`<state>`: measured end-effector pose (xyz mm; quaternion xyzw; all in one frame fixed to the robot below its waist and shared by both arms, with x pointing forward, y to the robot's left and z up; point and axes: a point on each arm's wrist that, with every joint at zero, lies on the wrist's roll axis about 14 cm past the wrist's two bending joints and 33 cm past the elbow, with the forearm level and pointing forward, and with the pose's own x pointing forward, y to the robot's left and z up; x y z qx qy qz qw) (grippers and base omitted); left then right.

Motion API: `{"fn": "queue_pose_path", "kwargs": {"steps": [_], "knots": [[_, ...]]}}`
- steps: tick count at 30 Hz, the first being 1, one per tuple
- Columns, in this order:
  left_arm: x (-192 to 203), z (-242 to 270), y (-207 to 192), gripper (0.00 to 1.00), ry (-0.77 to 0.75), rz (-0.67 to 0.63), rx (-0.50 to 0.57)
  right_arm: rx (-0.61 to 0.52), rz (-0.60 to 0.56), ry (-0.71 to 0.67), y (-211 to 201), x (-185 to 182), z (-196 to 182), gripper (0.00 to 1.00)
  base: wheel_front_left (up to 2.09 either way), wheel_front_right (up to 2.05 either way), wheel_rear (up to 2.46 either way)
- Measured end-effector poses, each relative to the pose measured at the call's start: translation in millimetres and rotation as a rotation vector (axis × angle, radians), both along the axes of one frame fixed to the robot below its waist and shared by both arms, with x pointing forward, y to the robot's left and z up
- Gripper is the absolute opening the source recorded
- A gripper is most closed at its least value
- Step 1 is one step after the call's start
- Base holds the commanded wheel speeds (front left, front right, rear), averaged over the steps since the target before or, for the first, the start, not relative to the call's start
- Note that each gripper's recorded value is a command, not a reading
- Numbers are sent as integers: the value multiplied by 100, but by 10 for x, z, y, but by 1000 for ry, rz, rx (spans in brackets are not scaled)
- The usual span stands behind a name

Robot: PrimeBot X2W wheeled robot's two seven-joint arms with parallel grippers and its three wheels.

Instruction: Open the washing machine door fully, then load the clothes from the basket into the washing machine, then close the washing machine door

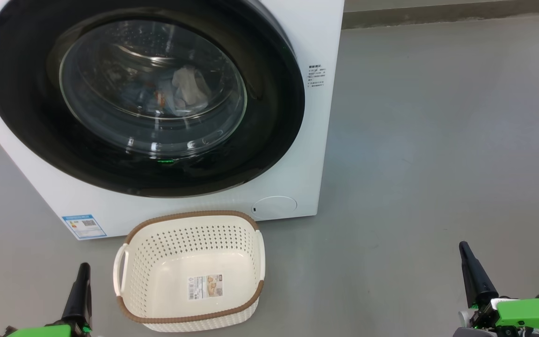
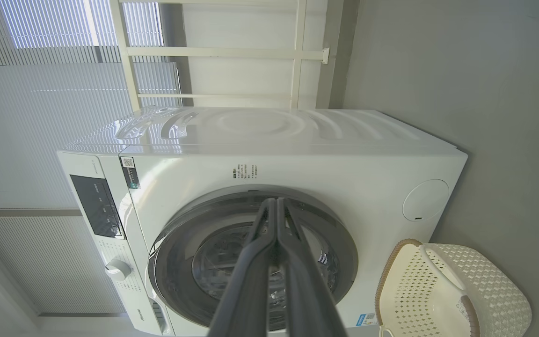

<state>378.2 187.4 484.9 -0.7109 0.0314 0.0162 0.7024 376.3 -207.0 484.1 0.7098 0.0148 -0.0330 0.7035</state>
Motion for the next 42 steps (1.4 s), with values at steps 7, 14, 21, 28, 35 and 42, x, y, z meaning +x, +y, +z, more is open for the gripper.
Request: {"fn": "queue_pose_path", "kwargs": {"steps": [7,14,21,28,35,42], "knots": [[0,0,0,0,0,0,0,0,-1,0,-4,0,0,0,0,0,0],[0,-1,-5,0,0,-4,-1,1,-2,0,-11,-1,0,0,0,0,0],[0,0,-5,0,0,-4,-1,2,-7,-1,-24,-2,1,0,0,0,0],[0,0,-5,0,0,-4,-1,4,-9,-1,-27,-3,1,0,0,0,0],[0,0,-5,0,0,-4,-1,4,-10,-1,-30,-3,1,0,0,0,0],[0,0,-5,0,0,-4,-1,5,-12,-1,-34,-3,1,0,0,0,0]]}}
